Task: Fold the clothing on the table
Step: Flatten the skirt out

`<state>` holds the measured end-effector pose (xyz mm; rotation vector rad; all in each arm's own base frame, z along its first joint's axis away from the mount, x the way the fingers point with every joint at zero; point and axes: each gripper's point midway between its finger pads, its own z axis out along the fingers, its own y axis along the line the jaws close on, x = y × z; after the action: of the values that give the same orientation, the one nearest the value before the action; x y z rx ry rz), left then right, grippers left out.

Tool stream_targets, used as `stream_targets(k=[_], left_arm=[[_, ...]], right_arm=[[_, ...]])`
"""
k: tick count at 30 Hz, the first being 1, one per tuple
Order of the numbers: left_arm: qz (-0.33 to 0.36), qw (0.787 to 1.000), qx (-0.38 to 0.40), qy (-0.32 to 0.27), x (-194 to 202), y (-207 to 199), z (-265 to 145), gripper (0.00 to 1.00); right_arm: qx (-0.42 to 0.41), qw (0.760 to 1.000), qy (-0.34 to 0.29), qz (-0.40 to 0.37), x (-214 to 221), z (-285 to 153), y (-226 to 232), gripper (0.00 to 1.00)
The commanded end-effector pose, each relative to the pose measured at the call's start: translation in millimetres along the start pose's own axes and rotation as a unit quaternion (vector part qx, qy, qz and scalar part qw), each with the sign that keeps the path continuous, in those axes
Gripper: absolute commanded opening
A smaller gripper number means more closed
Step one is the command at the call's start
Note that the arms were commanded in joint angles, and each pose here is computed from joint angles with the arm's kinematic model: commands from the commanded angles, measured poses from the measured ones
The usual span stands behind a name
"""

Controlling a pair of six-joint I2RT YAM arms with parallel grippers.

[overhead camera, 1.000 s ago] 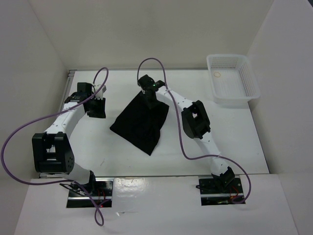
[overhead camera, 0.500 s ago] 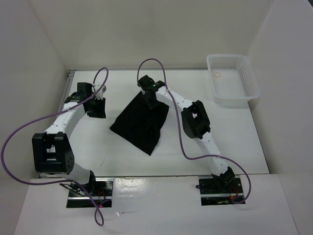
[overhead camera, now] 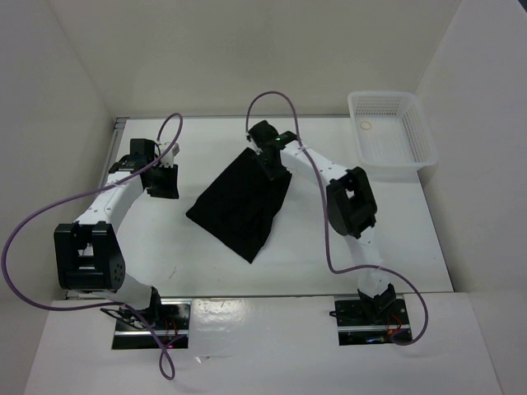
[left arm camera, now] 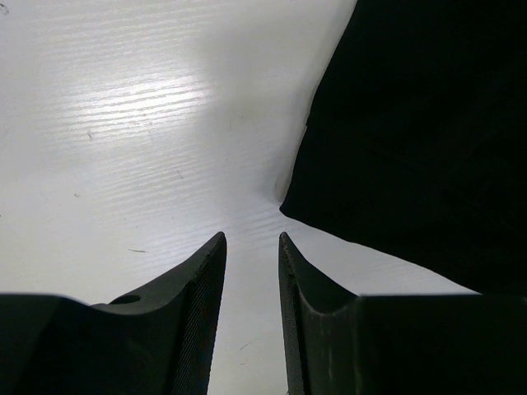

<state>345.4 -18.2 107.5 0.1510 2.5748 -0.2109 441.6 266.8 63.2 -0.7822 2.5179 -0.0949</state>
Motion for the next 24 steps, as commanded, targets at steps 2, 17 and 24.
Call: stream_targets(k=[2,17,24], left_arm=[[0.001,1.0,0.019,0.005,1,-4,4,0.39],[0.008,0.999,0.048,0.01,4,-13,6,0.39],[0.014,0.998,0.056,0.004,0,-16,1,0.35]], right_arm=[[0.059,0.996,-0.065,0.033,-9,-66,-75,0.0],[0.138,0.987,0.079,0.004,115,-48,-104,0.28],[0.202,0.97,0.128,0.054,135,-34,-149,0.5]])
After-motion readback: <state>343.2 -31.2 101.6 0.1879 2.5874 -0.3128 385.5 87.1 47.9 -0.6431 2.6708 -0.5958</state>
